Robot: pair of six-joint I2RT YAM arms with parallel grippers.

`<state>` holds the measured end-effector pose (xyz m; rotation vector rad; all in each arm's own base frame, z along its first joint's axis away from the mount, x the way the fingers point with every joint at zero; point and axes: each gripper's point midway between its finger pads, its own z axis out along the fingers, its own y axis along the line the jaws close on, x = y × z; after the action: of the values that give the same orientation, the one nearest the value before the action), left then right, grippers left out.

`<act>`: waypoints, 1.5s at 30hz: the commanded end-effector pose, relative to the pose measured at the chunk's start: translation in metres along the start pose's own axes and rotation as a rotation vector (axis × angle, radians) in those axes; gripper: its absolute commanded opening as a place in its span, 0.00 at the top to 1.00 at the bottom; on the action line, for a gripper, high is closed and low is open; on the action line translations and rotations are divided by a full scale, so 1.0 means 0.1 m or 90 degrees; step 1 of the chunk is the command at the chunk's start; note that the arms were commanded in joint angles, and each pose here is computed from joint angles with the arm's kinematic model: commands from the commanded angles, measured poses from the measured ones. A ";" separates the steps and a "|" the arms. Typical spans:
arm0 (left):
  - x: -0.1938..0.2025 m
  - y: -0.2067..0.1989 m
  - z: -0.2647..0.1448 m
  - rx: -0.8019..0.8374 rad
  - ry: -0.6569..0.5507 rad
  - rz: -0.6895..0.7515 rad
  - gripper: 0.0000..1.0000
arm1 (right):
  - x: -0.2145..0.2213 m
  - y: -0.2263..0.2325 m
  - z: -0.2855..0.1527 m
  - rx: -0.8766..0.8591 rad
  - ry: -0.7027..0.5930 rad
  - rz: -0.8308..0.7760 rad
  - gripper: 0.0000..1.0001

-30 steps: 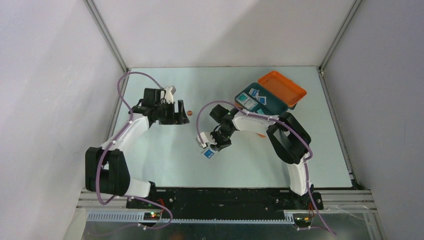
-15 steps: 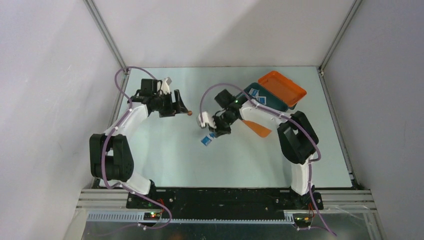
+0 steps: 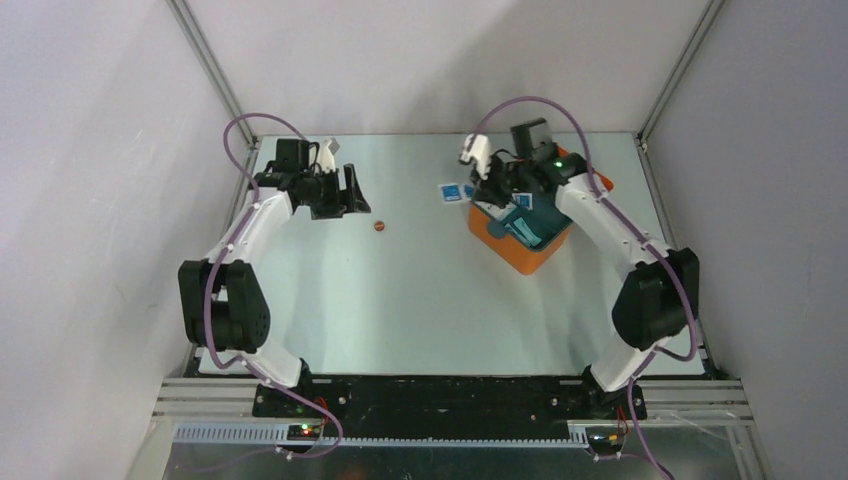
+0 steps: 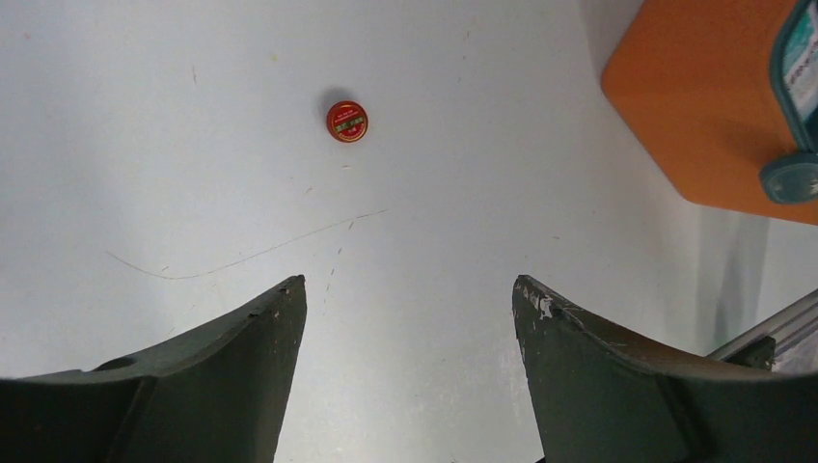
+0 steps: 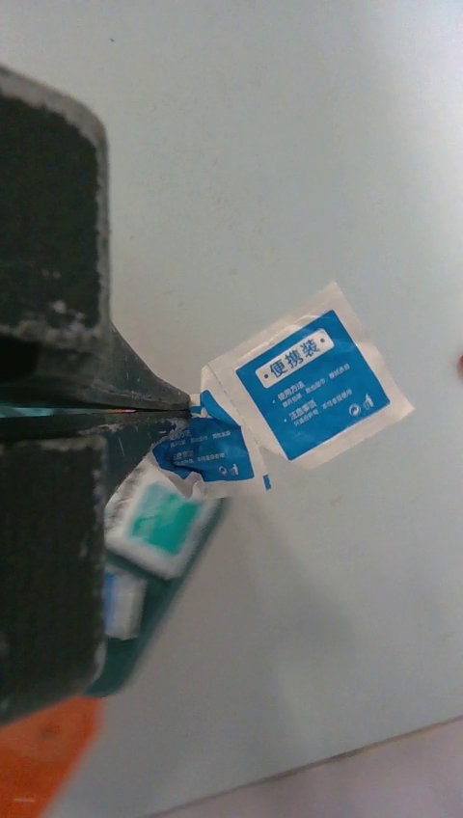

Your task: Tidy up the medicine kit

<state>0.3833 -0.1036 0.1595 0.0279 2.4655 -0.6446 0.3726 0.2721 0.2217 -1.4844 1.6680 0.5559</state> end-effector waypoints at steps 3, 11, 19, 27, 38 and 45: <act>-0.16 0.08 -0.01 -0.030 -0.008 0.031 0.17 | 0.52 -0.46 -0.69 0.235 0.033 0.203 1.00; -0.17 0.10 0.02 -0.035 -0.005 0.043 0.16 | 0.96 -0.76 -0.88 0.345 0.050 0.317 1.00; -0.19 0.14 0.09 -0.039 0.008 0.047 0.16 | 1.19 -1.05 -0.75 0.387 0.092 0.344 0.91; -0.21 0.25 0.28 -0.071 0.028 0.069 0.14 | 0.50 -1.13 -0.90 0.351 -0.009 0.351 0.72; 0.02 0.34 0.76 -0.170 0.118 0.264 0.17 | 0.43 -0.88 -0.92 0.325 -0.020 0.341 0.68; 0.05 0.27 1.07 -0.184 0.143 0.299 0.22 | 0.43 -0.78 -1.03 0.319 -0.015 0.331 0.67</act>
<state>0.4197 -0.1292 0.0627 0.5185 2.6564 -0.1789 0.4320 0.1523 0.2340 -0.6647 2.0650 0.3711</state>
